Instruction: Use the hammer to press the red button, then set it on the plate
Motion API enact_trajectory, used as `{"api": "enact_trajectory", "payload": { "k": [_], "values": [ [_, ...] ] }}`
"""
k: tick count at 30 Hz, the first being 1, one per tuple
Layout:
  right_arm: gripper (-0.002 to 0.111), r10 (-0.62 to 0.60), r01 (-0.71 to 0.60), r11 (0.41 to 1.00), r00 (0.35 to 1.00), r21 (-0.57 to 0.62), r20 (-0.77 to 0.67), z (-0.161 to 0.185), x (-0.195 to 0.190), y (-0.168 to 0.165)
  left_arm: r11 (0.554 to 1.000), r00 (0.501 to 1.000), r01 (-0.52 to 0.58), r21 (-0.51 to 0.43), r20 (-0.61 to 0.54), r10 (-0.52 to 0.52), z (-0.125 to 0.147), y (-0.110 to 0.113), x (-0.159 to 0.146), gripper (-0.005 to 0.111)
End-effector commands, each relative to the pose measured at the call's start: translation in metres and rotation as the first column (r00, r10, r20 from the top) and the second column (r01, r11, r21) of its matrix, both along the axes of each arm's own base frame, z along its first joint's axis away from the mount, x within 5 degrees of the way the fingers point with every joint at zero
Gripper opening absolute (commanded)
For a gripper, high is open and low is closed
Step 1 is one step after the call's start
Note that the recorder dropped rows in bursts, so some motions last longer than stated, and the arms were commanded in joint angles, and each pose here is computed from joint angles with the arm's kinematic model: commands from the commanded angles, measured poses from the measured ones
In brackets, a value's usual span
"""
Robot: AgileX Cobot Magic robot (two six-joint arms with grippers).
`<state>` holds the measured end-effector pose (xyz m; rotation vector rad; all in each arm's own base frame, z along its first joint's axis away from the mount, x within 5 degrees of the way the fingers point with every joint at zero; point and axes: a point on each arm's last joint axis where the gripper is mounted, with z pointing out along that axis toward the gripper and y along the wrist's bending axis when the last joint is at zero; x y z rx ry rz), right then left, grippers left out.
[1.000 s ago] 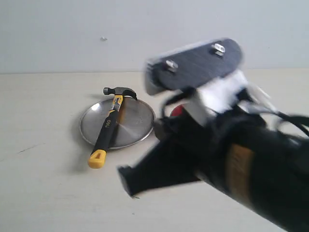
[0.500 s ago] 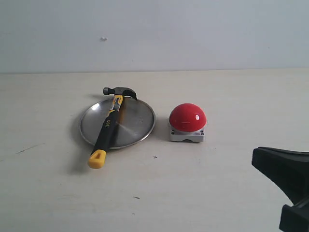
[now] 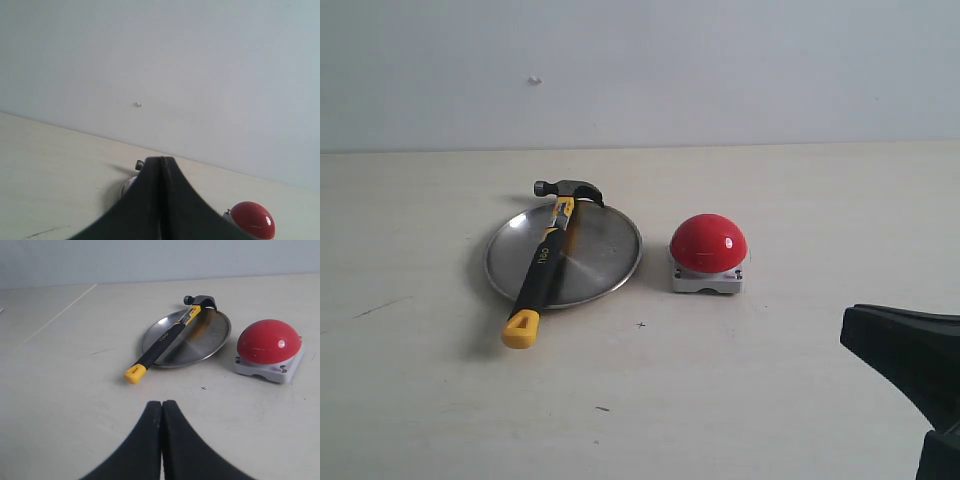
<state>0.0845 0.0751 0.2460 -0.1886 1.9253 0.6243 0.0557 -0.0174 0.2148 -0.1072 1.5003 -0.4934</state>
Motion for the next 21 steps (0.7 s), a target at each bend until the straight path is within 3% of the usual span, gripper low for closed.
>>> {"api": "enact_trajectory", "payload": {
  "k": [1,9,15,21],
  "values": [
    [0.000,0.009,-0.009,1.000,1.000,-0.005,0.004,-0.002,-0.001,0.000,1.000,1.000,0.009,-0.003,0.001,-0.009,-0.001,-0.001,0.000,0.001],
    [0.000,0.015,-0.014,1.000,1.000,-0.020,0.028,0.000,0.000,0.000,1.000,1.000,0.009,-0.003,0.001,-0.009,-0.001,-0.001,0.000,0.001],
    [0.000,-0.061,0.060,0.994,0.998,0.086,0.003,0.004,0.000,-0.016,1.000,1.000,0.009,-0.003,0.001,-0.009,-0.001,-0.001,0.000,0.001],
    [0.000,-0.156,0.139,0.984,0.976,0.113,0.153,-0.002,-0.008,-0.045,1.000,1.000,0.009,-0.003,0.001,-0.009,-0.001,-0.001,0.000,0.001]
  ]
}}
